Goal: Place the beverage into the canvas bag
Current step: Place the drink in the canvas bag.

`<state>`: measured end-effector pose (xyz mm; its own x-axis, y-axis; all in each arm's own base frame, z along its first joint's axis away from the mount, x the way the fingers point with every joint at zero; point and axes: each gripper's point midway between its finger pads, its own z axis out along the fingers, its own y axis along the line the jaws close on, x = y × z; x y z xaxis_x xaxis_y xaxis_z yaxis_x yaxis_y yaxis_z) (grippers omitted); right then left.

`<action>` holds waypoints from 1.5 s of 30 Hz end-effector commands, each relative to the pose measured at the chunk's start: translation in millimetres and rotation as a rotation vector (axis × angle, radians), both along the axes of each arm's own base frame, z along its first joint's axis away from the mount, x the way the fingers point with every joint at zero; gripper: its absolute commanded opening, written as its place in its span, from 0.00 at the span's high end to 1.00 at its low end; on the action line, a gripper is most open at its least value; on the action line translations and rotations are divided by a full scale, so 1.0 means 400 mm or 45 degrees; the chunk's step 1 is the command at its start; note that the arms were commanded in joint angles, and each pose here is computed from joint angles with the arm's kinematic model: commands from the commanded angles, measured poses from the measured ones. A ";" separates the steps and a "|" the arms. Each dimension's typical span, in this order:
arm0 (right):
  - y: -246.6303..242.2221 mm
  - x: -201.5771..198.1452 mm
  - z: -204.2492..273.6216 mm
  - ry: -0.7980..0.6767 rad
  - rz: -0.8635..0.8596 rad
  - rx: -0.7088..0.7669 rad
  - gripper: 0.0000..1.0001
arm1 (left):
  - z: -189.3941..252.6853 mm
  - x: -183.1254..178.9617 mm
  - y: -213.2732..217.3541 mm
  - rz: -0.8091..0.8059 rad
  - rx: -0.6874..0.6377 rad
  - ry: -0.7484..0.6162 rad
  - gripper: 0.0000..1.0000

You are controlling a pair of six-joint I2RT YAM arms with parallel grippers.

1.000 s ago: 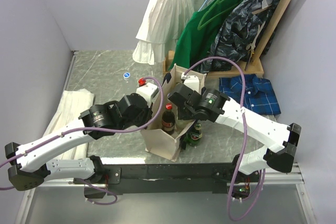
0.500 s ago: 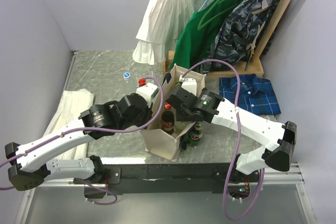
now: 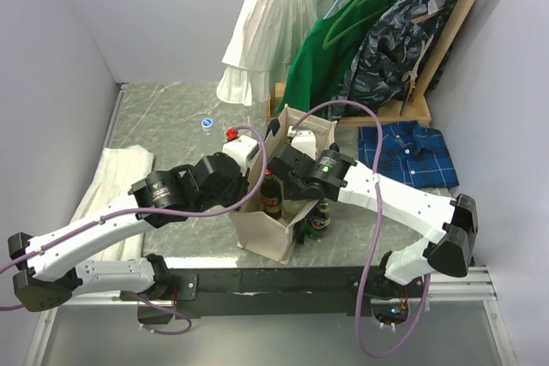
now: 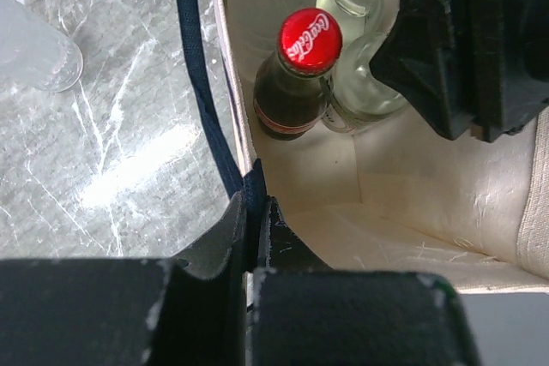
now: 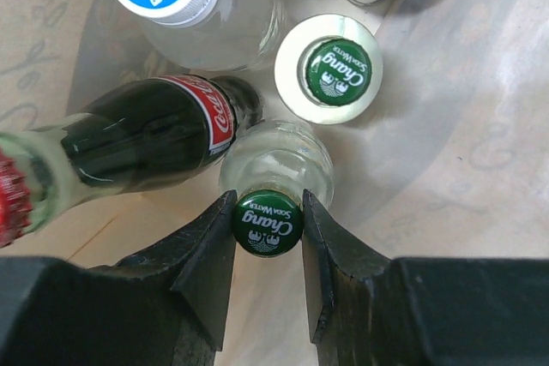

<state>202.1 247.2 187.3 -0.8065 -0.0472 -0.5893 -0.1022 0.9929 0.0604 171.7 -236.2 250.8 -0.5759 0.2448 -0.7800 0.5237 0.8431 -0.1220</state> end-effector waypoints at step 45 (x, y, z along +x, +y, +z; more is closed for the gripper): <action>0.003 0.012 -0.047 -0.009 -0.090 0.030 0.87 | 0.108 0.018 -0.003 0.017 -0.123 -0.119 0.99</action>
<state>203.1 252.5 157.9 -0.8237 -0.0177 -0.5667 -0.0621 0.9963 0.0591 172.6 -234.0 251.8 -0.5728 0.2483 -0.7812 0.5196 0.8471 -0.1117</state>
